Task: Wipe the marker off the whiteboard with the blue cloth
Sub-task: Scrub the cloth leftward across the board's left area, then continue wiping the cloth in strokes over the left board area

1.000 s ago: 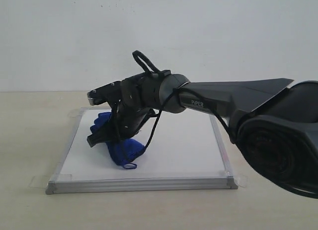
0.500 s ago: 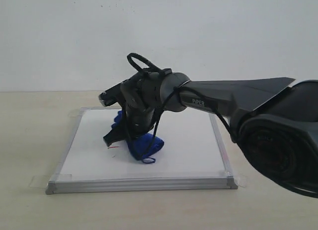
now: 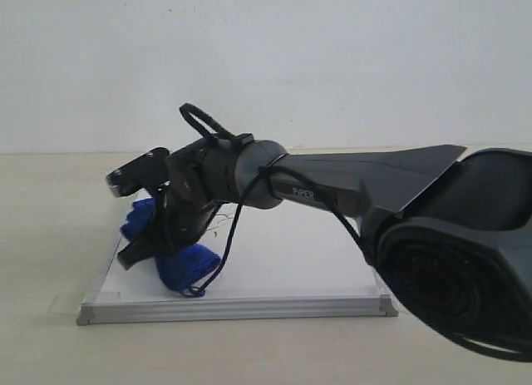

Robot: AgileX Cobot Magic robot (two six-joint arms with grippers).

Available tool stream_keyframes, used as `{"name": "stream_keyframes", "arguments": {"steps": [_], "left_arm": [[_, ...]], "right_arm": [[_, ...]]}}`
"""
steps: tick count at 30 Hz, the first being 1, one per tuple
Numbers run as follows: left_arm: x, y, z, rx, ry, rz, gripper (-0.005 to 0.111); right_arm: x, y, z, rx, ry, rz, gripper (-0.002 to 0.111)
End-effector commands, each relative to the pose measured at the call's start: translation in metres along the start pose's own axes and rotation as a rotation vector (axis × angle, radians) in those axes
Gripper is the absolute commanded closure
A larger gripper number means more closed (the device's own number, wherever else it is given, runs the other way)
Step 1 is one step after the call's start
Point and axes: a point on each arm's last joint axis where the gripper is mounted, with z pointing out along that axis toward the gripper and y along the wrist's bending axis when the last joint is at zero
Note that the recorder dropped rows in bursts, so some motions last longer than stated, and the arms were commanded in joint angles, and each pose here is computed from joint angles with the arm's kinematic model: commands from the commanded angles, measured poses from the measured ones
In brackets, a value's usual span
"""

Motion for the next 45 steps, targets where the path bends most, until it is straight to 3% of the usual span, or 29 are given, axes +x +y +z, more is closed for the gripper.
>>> {"name": "stream_keyframes", "arguments": {"steps": [1,7,15,20,25,29,33,36,38,45], "left_arm": [[0.001,0.0,0.0,-0.001,-0.003,0.005,0.103],[0.001,0.0,0.0,-0.001,-0.003,0.005,0.103],[0.001,0.0,0.0,-0.001,-0.003,0.005,0.103],[0.001,0.0,0.0,-0.001,-0.003,0.005,0.103],[0.001,0.0,0.0,-0.001,-0.003,0.005,0.103],[0.001,0.0,0.0,-0.001,-0.003,0.005,0.103],[0.001,0.0,0.0,-0.001,-0.003,0.005,0.103],[0.001,0.0,0.0,-0.001,-0.003,0.005,0.103],[0.001,0.0,0.0,-0.001,-0.003,0.005,0.103],[0.001,0.0,0.0,-0.001,-0.003,0.005,0.103]], "right_arm": [[0.018,-0.049,-0.001,0.192,0.138,0.137,0.109],[0.027,-0.064,-0.003,0.229,0.209,0.187,0.109],[-0.003,-0.013,0.002,-0.045,-0.062,0.107,0.109],[-0.008,-0.001,0.002,-0.086,-0.108,0.143,0.109],[0.006,-0.028,0.003,-0.017,0.014,0.134,0.109],[0.023,-0.071,0.0,0.121,0.146,0.262,0.109],[0.03,-0.09,-0.002,0.137,0.181,0.363,0.109],[0.024,-0.074,0.001,0.012,0.132,0.381,0.109],[0.021,-0.047,0.006,-0.116,0.126,0.303,0.109],[0.002,-0.016,-0.001,-0.29,0.155,0.167,0.109]]}}
